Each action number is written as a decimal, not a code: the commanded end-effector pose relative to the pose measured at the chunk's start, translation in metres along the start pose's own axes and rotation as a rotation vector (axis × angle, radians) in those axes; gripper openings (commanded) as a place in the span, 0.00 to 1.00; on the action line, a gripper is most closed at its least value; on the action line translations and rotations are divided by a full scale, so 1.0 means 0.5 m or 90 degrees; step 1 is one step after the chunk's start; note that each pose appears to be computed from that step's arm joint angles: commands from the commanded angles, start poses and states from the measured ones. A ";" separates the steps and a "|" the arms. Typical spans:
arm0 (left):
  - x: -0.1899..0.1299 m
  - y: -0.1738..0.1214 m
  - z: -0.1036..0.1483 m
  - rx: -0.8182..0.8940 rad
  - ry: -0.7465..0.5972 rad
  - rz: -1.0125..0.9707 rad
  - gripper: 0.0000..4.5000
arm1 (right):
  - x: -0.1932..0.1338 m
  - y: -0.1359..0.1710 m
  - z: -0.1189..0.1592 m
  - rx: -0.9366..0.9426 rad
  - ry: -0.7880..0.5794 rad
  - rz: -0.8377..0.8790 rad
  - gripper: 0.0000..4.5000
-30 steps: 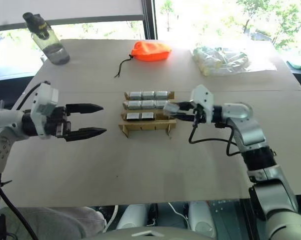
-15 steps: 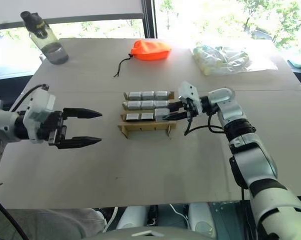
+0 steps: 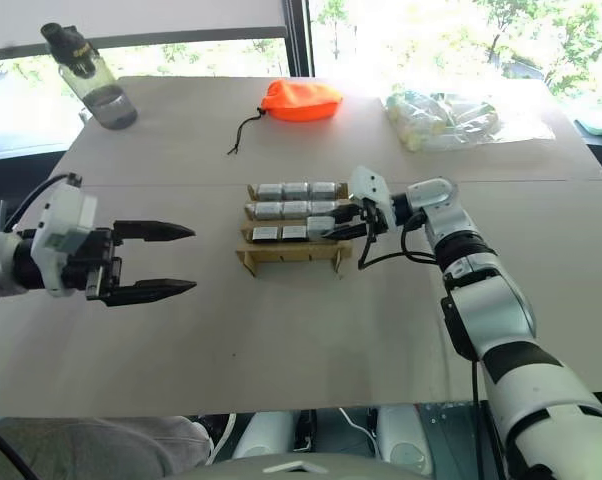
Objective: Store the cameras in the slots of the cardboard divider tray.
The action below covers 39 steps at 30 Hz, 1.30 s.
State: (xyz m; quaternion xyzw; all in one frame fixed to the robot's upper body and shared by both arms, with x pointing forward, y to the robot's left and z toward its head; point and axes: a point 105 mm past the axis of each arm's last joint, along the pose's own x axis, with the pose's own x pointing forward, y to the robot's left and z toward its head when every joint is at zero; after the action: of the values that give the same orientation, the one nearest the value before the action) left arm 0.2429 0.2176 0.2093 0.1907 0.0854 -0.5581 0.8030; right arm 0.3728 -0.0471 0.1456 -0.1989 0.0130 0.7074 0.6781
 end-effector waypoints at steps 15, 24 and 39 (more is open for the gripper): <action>0.002 0.001 0.020 0.015 -0.019 0.010 0.92 | -0.027 -0.013 0.036 -0.001 -0.036 0.003 0.99; 0.008 0.004 0.019 0.012 -0.024 0.007 0.92 | -0.023 0.009 0.042 0.024 -0.068 0.038 0.99; 0.031 -0.002 -0.026 -0.036 -0.044 0.080 0.92 | -0.050 0.037 0.021 0.040 -0.058 0.011 0.99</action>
State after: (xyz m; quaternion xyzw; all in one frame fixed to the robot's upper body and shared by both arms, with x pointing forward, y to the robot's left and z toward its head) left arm 0.2485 0.2117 0.1864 0.1341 0.0773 -0.5222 0.8386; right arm 0.3534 -0.0641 0.1413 -0.1514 0.0331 0.7213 0.6751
